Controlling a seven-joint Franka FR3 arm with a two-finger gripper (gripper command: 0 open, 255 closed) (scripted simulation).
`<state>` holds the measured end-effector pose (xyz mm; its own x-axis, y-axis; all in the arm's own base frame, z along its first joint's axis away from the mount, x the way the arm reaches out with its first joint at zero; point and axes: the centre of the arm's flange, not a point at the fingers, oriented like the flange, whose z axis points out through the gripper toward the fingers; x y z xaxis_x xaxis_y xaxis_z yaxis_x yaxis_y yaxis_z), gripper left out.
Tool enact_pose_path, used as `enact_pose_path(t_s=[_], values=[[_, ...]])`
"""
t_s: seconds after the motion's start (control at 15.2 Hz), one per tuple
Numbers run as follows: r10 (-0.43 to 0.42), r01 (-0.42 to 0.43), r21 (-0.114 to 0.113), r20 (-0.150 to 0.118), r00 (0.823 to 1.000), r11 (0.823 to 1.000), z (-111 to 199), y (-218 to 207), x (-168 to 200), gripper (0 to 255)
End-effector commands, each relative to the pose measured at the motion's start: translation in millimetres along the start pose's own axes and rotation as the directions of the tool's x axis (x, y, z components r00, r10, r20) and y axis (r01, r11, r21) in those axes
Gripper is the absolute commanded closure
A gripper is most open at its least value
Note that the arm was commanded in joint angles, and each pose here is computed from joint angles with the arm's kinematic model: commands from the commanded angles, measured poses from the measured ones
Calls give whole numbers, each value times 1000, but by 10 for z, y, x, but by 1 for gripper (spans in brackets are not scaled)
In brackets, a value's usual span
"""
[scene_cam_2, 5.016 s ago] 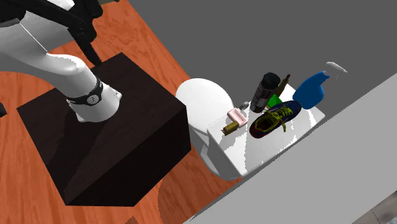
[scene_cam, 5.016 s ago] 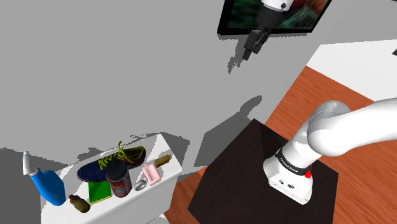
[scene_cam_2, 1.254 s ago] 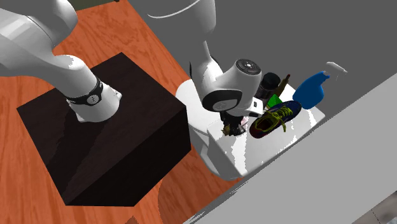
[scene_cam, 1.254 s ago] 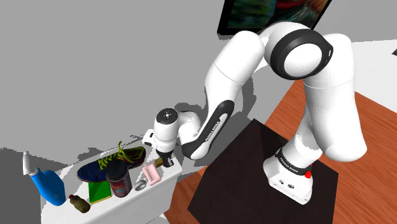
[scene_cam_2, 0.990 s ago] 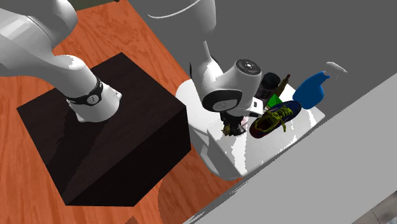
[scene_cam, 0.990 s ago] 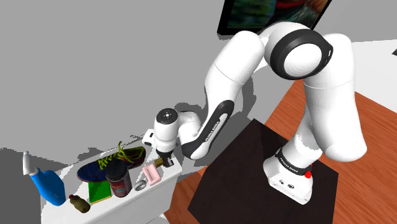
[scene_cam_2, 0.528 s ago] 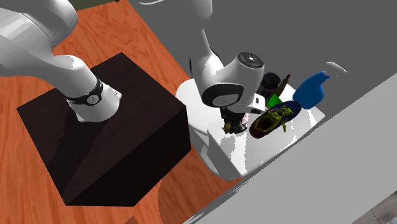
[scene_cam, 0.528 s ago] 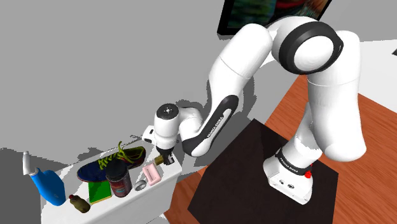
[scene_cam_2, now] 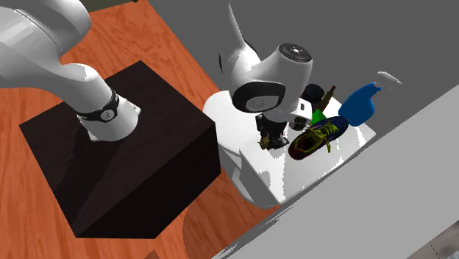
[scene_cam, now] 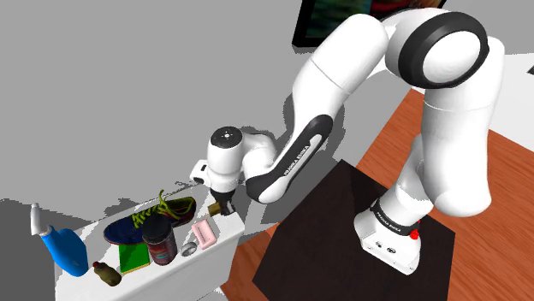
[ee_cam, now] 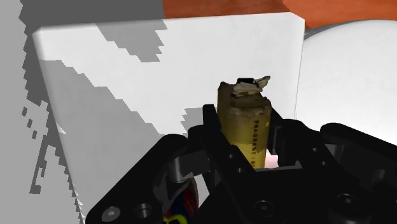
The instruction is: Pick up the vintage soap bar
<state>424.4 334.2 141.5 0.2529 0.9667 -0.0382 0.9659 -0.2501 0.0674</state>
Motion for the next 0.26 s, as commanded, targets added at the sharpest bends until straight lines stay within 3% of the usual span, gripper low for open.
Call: enact_pose_path(t_s=[0.0, 0.2], values=[[0, 0, 0, 0, 1000, 1000, -114, 15, -5, 255], [0, 0, 0, 0, 1000, 1000, -174, 19, -7, 255]])
